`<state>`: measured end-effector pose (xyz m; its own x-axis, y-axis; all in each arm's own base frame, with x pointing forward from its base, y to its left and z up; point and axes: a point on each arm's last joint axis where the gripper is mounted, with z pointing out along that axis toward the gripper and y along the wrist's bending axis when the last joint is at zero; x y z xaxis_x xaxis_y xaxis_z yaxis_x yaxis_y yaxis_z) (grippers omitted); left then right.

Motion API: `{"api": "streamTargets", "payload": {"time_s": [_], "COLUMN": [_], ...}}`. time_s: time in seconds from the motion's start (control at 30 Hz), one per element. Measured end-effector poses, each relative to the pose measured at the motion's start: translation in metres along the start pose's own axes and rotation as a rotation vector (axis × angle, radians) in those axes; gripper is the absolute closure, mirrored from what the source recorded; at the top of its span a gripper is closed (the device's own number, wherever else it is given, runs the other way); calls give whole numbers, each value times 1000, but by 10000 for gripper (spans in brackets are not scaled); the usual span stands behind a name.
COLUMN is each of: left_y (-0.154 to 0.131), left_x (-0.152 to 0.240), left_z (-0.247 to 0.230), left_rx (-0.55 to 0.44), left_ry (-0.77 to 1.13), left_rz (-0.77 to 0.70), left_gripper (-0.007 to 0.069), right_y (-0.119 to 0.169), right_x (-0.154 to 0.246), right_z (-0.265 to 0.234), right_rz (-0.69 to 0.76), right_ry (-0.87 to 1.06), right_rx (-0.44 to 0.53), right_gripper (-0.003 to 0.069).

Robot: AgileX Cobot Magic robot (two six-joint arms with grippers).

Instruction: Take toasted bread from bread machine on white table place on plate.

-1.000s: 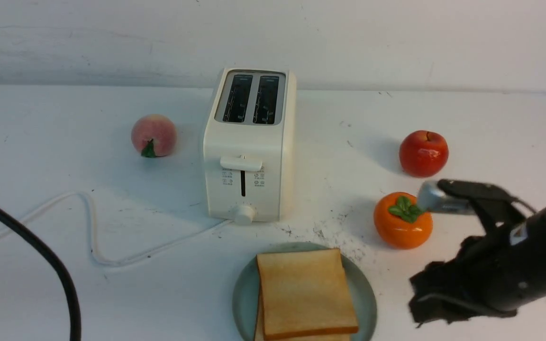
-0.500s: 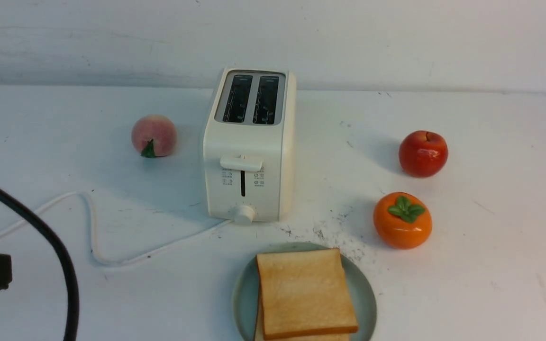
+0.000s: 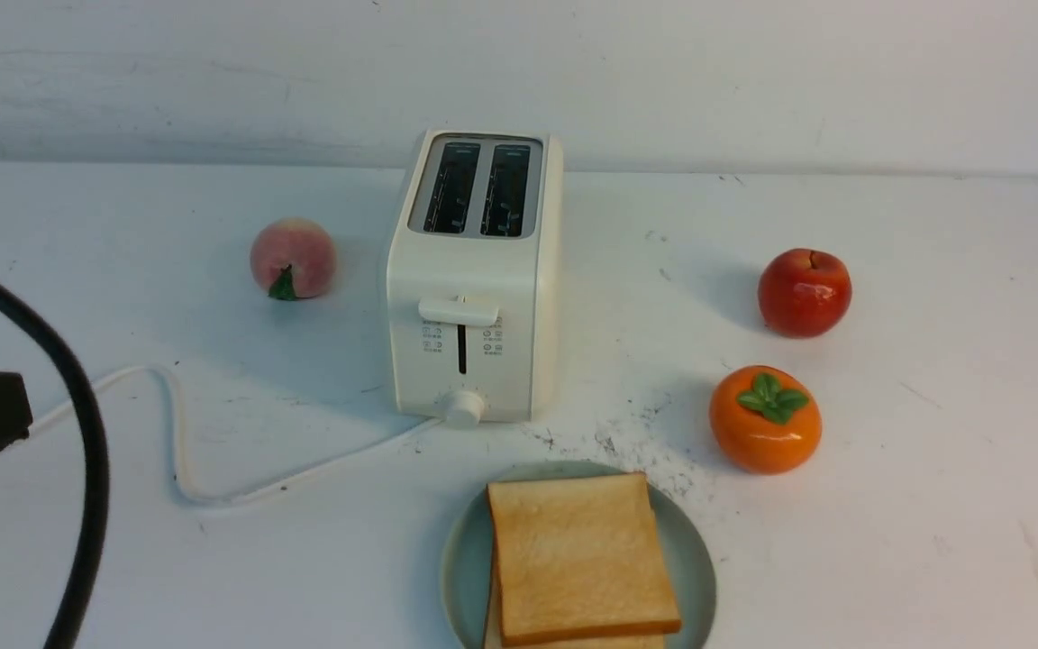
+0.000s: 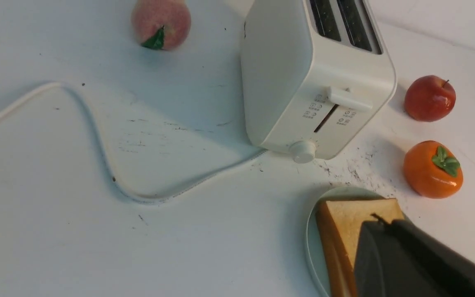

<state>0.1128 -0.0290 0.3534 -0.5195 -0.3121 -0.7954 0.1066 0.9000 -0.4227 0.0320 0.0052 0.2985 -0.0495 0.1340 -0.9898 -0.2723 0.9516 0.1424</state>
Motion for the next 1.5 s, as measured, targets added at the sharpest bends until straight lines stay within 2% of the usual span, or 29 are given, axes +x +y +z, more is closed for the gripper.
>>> {"api": "streamTargets", "payload": {"time_s": [0.2, 0.6, 0.97, 1.2, 1.37, 1.5], "left_y": [-2, 6, -3, -2, 1, 9], "left_x": [8, 68, 80, 80, 75, 74], "left_z": [-3, -37, -60, -60, -61, -56], "left_rx": [43, 132, 236, 231, 185, 112], "left_ry": [1, -142, -224, -225, -287, -320], "left_rz": [55, 99, 85, 97, 159, 194], "left_gripper": [639, 639, 639, 638, 635, 631], "right_y": [0, -1, -1, -1, -1, -1], "right_x": [3, 3, 3, 3, 3, 3], "right_z": [1, 1, 1, 1, 1, 1], "right_rz": [-4, -4, -4, -4, -4, -4], "right_ry": [7, 8, 8, 7, 7, 7], "right_rx": [2, 2, 2, 3, 3, 3], "right_gripper": [667, 662, 655, 648, 642, 638]}}
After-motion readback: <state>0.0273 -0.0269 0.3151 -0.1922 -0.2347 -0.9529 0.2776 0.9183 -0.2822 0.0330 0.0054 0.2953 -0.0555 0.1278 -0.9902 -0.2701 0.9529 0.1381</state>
